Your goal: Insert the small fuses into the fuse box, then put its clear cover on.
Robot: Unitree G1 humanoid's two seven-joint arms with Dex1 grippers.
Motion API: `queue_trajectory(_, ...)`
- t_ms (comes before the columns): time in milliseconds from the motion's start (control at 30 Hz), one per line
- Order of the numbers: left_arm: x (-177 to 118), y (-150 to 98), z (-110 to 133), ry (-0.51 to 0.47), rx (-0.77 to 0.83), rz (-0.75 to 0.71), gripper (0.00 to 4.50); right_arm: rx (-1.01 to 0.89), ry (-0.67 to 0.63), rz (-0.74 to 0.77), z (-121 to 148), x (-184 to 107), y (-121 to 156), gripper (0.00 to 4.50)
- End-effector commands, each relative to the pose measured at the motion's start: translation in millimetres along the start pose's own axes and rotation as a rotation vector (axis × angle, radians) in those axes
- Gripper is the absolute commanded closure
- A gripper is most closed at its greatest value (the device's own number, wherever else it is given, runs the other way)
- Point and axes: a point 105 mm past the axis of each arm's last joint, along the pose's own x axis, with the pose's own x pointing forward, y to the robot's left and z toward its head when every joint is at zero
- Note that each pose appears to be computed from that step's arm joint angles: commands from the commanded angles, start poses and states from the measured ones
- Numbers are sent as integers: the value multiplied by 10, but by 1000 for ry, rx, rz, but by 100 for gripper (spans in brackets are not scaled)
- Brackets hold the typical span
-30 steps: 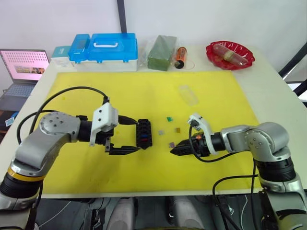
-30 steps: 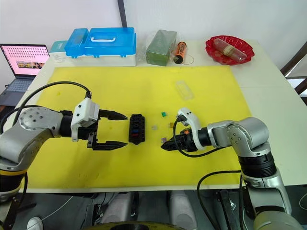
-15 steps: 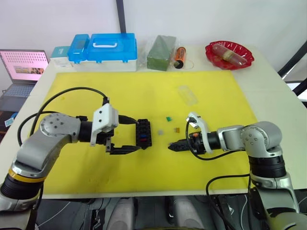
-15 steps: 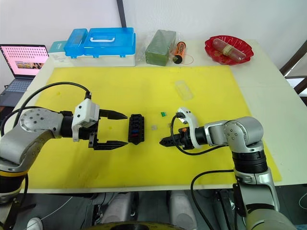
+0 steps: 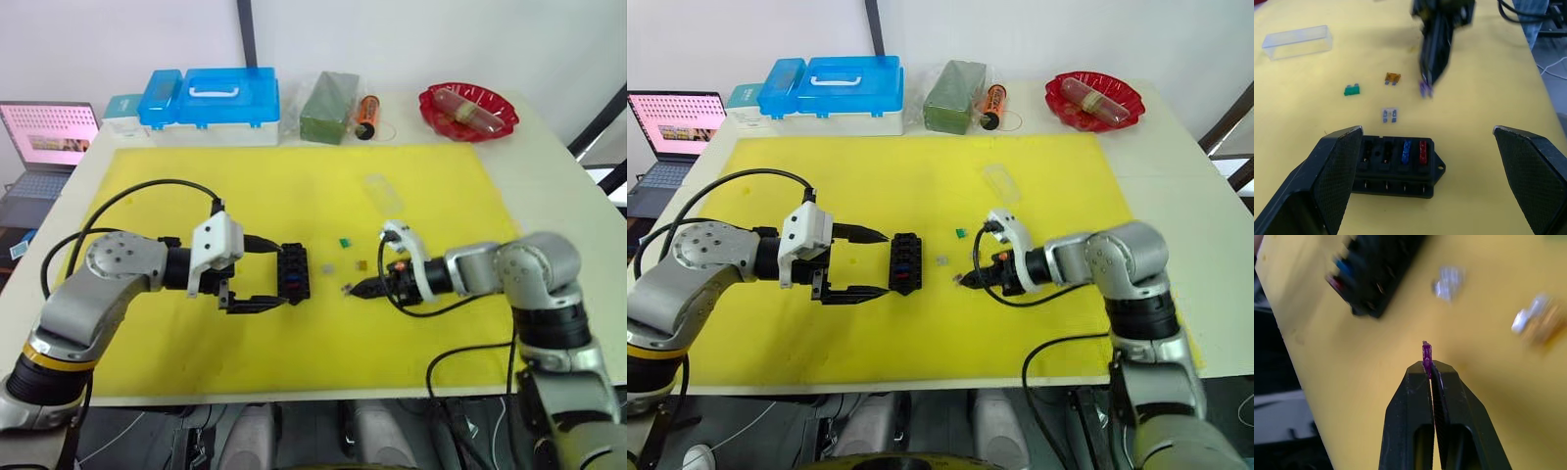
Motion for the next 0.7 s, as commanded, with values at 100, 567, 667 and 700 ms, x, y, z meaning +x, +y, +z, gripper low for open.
queue_trajectory(100, 21, 36, 63, -16, 48, -4, 0, -175, 119, 87, 85, 47, 168, 447)
queue_trajectory(567, 35, 32, 29, -19, 59, 32, 0, -513, 426, 154, -18, 228, 90, 447)
queue_trajectory(667, 36, 20, 24, -19, 59, 36, 0, -548, 445, 145, 6, 263, 49, 447)
queue_trajectory(700, 38, 16, 22, -19, 59, 38, 0, -559, 450, 142, 14, 273, 32, 447)
